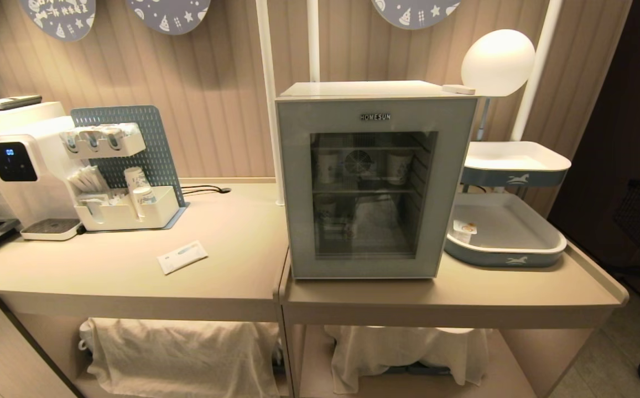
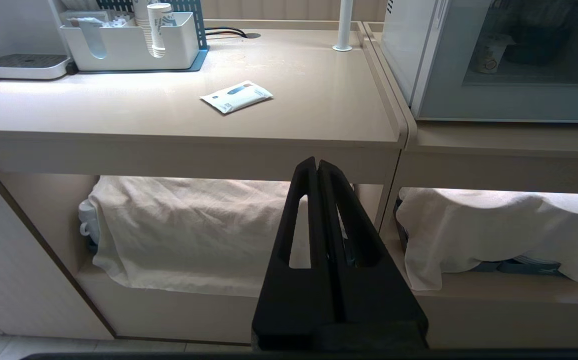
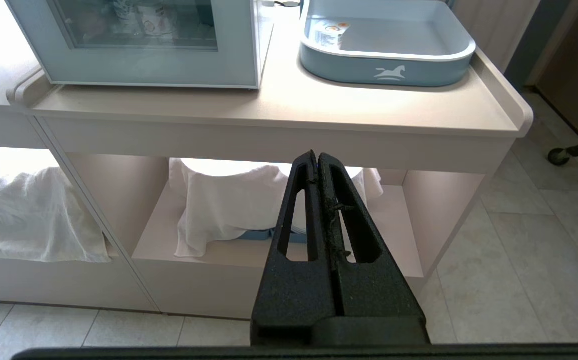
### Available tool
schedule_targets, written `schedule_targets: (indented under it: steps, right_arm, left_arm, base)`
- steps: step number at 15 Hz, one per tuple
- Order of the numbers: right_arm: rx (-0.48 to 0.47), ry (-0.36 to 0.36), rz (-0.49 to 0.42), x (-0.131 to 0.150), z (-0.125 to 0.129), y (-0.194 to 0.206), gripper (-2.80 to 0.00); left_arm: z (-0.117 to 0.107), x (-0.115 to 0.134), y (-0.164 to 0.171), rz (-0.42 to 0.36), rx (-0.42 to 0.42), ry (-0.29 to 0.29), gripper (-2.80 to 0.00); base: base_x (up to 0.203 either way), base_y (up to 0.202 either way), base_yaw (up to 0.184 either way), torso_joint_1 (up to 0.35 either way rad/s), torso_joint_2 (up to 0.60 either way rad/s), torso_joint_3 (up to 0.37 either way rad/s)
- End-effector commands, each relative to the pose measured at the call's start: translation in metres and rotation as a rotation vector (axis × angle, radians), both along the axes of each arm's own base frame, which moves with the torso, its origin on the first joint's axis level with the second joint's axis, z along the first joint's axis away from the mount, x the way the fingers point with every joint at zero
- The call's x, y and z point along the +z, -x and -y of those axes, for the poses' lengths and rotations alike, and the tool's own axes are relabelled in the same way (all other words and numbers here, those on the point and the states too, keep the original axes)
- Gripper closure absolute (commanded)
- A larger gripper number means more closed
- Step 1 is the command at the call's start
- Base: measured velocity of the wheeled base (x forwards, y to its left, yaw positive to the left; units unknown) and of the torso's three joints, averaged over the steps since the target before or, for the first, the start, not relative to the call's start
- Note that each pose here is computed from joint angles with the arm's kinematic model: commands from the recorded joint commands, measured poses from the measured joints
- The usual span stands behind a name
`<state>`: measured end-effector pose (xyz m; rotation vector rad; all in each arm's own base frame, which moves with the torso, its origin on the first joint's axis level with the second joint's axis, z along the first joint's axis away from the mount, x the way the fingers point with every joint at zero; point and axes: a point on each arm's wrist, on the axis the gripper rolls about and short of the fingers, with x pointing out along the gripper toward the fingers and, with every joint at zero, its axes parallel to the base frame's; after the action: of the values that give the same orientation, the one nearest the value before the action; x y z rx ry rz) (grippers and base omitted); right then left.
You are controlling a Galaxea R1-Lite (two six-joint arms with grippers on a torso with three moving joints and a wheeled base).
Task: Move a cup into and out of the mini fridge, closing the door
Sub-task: Open the freezer door
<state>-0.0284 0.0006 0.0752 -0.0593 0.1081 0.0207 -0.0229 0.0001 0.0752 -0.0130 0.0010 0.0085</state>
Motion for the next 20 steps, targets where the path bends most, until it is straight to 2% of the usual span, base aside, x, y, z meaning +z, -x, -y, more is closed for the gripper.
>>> schedule_targets:
  steps: [1,11,18,20]
  right_arm:
    - [0.001,0.001,-0.002,0.0,0.0,0.0,0.0]
    - [0.0,0.001,-0.002,0.0,0.0,0.0,0.0]
    - [0.0,0.001,-0.002,0.0,0.0,0.0,0.0]
    - [0.0,0.001,-0.002,0.0,0.0,0.0,0.0]
  left_arm:
    - [0.0,-0.0003,-0.0002,-0.002,0.001,0.001,0.0]
    - [0.0,-0.0003,-0.0002,-0.002,0.001,0.001,0.0]
    - [0.0,-0.0003,-0.0002,-0.002,0.001,0.001,0.0]
    - [0.0,-0.0003,-0.0002,-0.002,0.001,0.001,0.0]
  base:
    - [0.0,0.0,0.0,0.0,0.0,0.0]
    - [0.0,0.0,0.0,0.0,0.0,0.0]
    - [-0.004,-0.122,-0.001,0.003,0.0,0.001]
    - [0.0,0.0,0.0,0.0,0.0,0.0]
